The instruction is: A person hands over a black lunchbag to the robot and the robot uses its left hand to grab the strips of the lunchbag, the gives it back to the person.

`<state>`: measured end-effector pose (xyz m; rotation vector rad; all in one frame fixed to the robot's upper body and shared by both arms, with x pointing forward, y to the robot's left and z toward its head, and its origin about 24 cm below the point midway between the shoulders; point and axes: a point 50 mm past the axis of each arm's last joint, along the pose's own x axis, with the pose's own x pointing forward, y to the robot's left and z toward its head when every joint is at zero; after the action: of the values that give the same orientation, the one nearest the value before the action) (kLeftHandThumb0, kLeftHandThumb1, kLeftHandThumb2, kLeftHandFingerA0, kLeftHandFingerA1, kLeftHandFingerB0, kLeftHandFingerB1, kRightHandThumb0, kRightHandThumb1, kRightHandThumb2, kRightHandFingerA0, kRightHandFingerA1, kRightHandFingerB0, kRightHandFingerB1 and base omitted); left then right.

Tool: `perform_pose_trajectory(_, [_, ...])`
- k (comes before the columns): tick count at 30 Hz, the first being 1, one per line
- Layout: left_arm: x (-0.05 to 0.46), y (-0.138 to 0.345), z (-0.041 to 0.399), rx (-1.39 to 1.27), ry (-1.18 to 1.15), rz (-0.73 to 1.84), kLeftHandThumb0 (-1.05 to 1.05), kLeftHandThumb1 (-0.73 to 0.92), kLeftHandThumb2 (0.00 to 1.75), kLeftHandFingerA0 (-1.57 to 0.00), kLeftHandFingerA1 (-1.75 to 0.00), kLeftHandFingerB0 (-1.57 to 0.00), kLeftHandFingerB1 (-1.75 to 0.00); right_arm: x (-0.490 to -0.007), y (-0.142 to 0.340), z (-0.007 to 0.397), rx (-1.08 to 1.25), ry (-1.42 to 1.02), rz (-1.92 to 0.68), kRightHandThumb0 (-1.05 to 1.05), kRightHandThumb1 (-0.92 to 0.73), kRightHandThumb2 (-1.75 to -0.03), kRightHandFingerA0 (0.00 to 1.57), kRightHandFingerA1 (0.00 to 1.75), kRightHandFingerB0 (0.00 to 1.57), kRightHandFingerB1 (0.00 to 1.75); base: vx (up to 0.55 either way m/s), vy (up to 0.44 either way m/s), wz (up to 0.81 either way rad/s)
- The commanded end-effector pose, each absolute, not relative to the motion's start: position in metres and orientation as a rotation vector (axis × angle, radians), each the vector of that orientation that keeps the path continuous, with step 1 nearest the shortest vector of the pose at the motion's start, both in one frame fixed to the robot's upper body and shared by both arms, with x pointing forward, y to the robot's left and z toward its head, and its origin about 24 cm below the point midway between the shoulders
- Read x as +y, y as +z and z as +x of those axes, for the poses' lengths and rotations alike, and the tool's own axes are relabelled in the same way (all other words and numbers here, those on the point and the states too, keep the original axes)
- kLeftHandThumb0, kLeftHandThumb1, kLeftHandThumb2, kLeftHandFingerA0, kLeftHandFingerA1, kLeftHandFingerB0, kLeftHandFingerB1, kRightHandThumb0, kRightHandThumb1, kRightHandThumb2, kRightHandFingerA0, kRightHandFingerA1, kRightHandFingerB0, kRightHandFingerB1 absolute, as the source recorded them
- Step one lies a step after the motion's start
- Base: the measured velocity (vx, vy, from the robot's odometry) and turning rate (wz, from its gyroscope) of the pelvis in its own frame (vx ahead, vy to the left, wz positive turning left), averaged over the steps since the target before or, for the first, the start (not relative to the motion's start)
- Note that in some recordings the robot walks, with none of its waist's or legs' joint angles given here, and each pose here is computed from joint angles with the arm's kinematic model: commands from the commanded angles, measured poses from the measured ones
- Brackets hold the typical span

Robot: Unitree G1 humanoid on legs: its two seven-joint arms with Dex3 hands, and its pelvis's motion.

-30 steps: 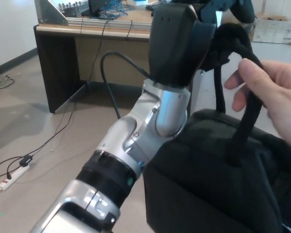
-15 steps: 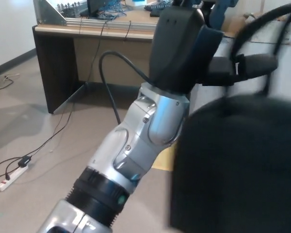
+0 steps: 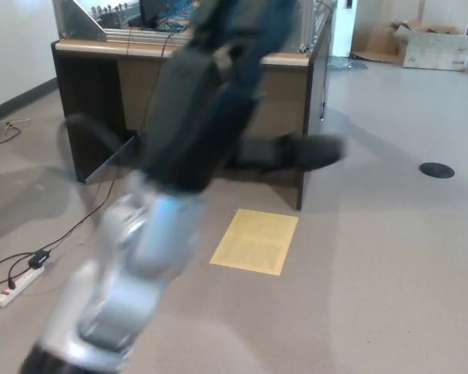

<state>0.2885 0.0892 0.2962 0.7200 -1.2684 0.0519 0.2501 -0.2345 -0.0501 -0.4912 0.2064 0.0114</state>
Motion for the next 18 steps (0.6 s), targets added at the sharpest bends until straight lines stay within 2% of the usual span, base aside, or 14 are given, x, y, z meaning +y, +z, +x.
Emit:
perform_pose_trajectory(1, [0.183, 0.214, 0.266, -0.973, -0.046, 0.726, -0.6, 0.37, 0.76, 0.0, -0.13, -0.03, -0.16, -0.244, -0.055, 0.243, 0.25, -0.03, -0.477, -0.41, -0.65, -0.59, 0.59, 0.44, 0.43, 0.35, 0.0, 0.0, 0.0])
perform_pose_trajectory(3, [0.198, 0.194, 0.262, -0.897, -0.026, 0.743, -0.6, 0.37, 0.76, 0.0, -0.13, -0.03, -0.16, -0.245, -0.057, 0.241, 0.267, -0.025, -0.497, -0.41, -0.65, -0.59, 0.59, 0.44, 0.43, 0.35, 0.0, 0.0, 0.0])
perform_pose_trajectory(7, [0.244, 0.125, 0.24, -0.598, 0.04, 0.751, -0.59, 0.38, 0.76, -0.03, -0.22, -0.05, -0.18, -0.243, -0.057, 0.241, 0.257, -0.031, -0.504, -0.39, -0.65, -0.59, 0.6, 0.45, 0.43, 0.36, 0.0, 0.0, 0.0])
perform_pose_trajectory(9, [0.263, 0.093, 0.228, -0.466, 0.073, 0.745, -0.57, 0.37, 0.75, -0.02, -0.26, -0.07, -0.25, -0.243, -0.058, 0.24, 0.254, -0.034, -0.494, -0.38, -0.65, -0.59, 0.6, 0.46, 0.43, 0.36, 0.0, 0.0, 0.0])
perform_pose_trajectory(10, [0.27, 0.081, 0.223, -0.411, 0.087, 0.739, -0.57, 0.37, 0.72, -0.06, -0.24, -0.07, -0.24, -0.243, -0.058, 0.239, 0.254, -0.036, -0.493, -0.38, -0.65, -0.59, 0.6, 0.46, 0.43, 0.36, 0.0, 0.0, 0.0])
perform_pose_trajectory(12, [0.284, 0.057, 0.212, -0.303, 0.111, 0.722, -0.53, 0.36, 0.71, -0.02, -0.23, -0.09, -0.27, -0.244, -0.058, 0.239, 0.258, -0.038, -0.492, -0.39, -0.65, -0.59, 0.6, 0.46, 0.42, 0.35, 0.0, 0.0, 0.0])
perform_pose_trajectory(13, [0.3, 0.031, 0.198, -0.189, 0.167, 0.746, -0.59, 0.39, 0.7, -0.06, -0.27, -0.09, -0.26, -0.244, -0.059, 0.236, 0.26, -0.04, -0.495, -0.39, -0.65, -0.59, 0.59, 0.46, 0.41, 0.35, 0.0, 0.0, 0.0])
perform_pose_trajectory(15, [0.301, 0.028, 0.196, -0.181, 0.17, 0.748, -0.59, 0.39, 0.7, -0.06, -0.27, -0.09, -0.26, -0.245, -0.059, 0.235, 0.261, -0.041, -0.494, -0.39, -0.65, -0.59, 0.59, 0.46, 0.41, 0.35, 0.0, 0.0, 0.0])
perform_pose_trajectory(16, [0.308, 0.018, 0.19, -0.136, 0.192, 0.75, -0.59, 0.4, 0.67, -0.06, -0.33, -0.11, -0.29, -0.245, -0.059, 0.236, 0.259, -0.043, -0.486, -0.39, -0.65, -0.6, 0.58, 0.46, 0.4, 0.35, 0.0, 0.0, 0.0])
perform_pose_trajectory(17, [0.313, 0.009, 0.185, -0.093, 0.211, 0.746, -0.57, 0.39, 0.65, -0.07, -0.33, -0.12, -0.3, -0.245, -0.059, 0.236, 0.255, -0.047, -0.484, -0.39, -0.65, -0.59, 0.59, 0.47, 0.41, 0.35, 0.0, 0.0, 0.0])
perform_pose_trajectory(18, [0.317, 0.004, 0.183, -0.066, 0.227, 0.739, -0.28, 0.24, 0.82, -0.01, -0.5, 0.0, -0.47, -0.245, -0.059, 0.236, 0.255, -0.048, -0.482, -0.4, -0.65, -0.59, 0.59, 0.46, 0.4, 0.35, 0.0, 0.0, 0.0])
